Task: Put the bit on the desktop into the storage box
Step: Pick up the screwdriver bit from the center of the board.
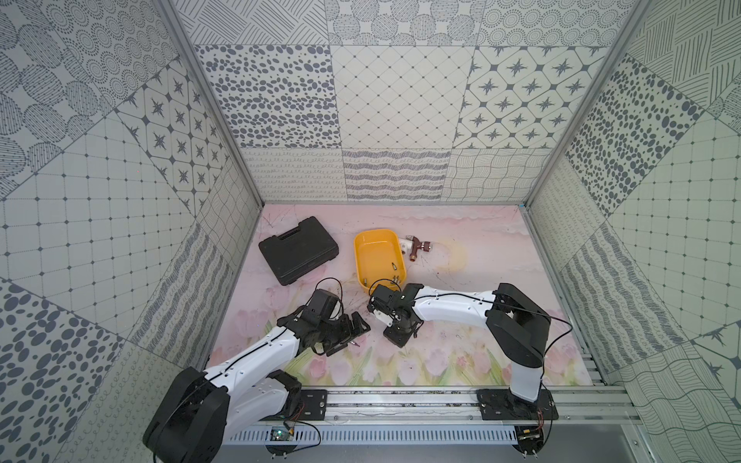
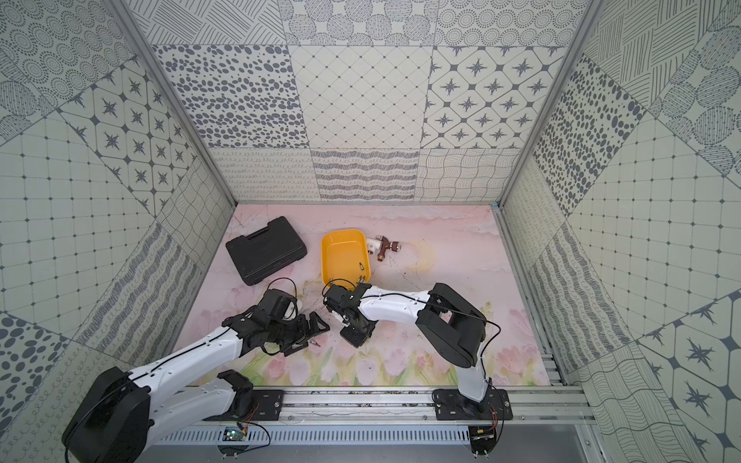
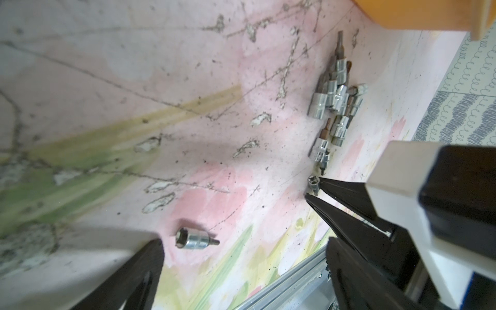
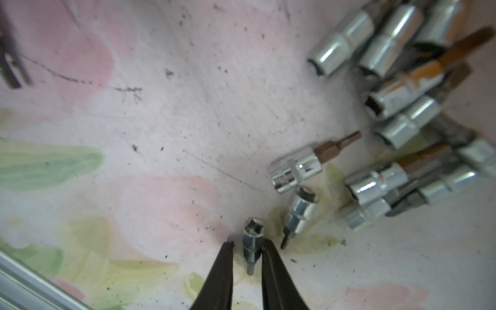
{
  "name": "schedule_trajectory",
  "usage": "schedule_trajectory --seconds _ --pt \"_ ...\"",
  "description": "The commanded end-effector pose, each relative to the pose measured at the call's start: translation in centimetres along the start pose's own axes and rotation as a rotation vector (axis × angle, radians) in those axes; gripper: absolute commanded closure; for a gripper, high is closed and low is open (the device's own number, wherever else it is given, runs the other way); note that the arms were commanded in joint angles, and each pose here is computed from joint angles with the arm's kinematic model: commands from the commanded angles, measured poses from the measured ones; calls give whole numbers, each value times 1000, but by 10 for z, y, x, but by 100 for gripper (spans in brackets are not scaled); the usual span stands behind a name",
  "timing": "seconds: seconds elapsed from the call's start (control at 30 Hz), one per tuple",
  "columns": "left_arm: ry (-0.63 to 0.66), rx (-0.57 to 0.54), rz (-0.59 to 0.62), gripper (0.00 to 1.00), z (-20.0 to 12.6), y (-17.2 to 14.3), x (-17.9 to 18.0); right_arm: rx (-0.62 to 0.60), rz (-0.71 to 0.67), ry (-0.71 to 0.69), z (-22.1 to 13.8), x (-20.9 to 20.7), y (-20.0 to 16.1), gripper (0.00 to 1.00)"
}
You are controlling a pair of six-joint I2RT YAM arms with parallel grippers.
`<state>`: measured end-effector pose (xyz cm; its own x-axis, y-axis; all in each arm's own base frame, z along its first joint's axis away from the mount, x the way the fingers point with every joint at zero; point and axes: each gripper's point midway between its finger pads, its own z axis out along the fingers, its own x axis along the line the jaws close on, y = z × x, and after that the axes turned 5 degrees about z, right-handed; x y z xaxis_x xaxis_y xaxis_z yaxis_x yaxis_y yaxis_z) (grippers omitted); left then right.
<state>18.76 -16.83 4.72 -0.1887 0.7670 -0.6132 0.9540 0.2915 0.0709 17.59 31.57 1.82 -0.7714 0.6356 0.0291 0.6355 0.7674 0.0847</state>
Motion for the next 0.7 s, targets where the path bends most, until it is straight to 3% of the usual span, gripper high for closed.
schedule_trajectory --seconds 0.0,0.23,0.53,0.67 --pt "81 21 -8 1 -1 -7 17 -20 -19 9 5 5 10 78" --pt "86 18 -5 1 -1 -6 18 -16 -6 -2 12 4 11 81" --pt "92 11 1 1 -3 -6 19 -41 8 -5 4 4 14 99" --pt "93 4 5 1 -4 -5 19 -70 11 0 -7 4 16 100"
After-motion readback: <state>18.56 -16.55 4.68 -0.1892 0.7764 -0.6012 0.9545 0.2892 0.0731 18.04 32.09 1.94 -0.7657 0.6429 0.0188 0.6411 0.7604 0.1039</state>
